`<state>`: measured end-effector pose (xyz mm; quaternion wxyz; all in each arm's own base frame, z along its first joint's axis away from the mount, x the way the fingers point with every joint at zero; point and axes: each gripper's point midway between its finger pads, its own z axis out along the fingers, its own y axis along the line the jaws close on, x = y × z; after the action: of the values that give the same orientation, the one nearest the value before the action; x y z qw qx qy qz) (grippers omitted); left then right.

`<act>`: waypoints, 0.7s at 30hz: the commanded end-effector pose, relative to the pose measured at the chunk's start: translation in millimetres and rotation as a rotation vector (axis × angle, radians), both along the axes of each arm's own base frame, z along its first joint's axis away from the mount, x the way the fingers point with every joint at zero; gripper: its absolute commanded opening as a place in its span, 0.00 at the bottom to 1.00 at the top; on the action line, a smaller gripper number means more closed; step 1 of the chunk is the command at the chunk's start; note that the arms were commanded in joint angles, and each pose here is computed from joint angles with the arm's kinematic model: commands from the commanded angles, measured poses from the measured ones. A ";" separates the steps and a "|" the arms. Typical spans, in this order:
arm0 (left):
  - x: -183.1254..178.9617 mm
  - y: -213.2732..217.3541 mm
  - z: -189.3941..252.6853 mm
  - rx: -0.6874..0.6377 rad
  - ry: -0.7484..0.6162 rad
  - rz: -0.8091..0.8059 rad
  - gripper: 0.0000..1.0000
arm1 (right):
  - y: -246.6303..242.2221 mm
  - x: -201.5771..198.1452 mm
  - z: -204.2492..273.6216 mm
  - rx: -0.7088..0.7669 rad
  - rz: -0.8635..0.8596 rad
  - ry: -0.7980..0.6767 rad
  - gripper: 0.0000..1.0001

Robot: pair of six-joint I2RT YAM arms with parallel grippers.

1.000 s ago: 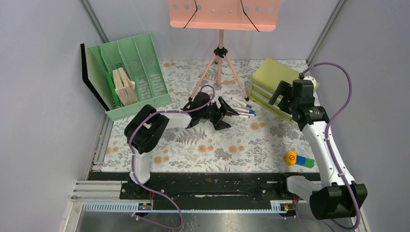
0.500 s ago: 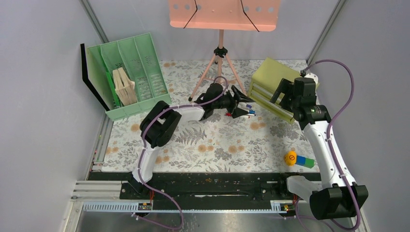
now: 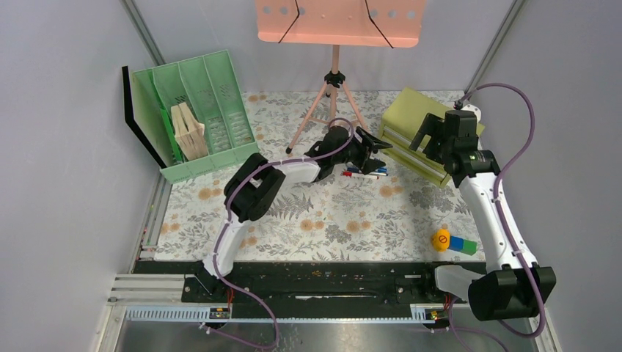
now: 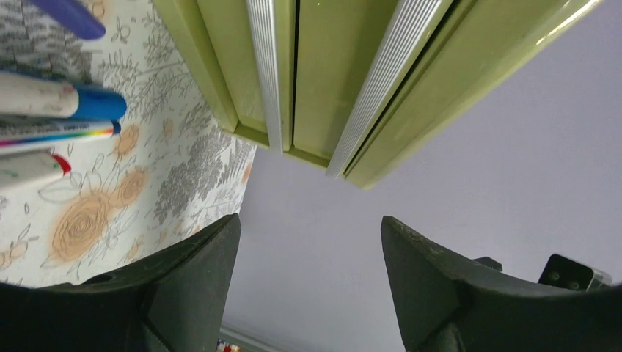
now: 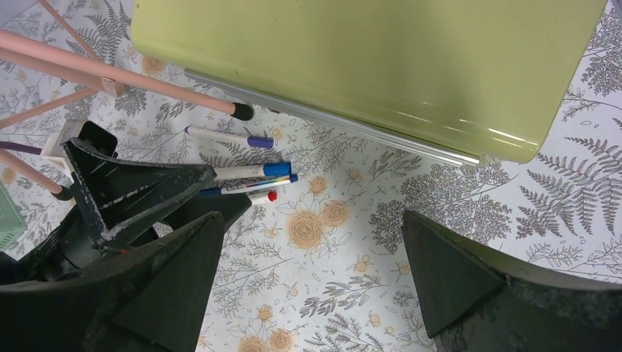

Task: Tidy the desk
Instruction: Open the drawer in the storage box.

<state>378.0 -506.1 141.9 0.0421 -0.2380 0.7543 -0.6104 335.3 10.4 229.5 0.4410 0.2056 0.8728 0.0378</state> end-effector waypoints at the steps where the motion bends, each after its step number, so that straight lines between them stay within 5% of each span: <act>1: 30.2 -9.1 12.4 -0.066 -0.010 0.105 0.70 | -4.8 11.1 16.9 -0.001 -0.021 -0.030 0.98; 21: 72.8 -32.7 -8.2 -0.158 0.001 0.220 0.61 | -25.4 53.7 22.3 0.089 -0.110 -0.021 0.98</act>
<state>434.3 -532.6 98.8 0.0612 -0.3188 0.7141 -0.6202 380.7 -6.0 237.8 0.4301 0.2475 0.8668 0.0493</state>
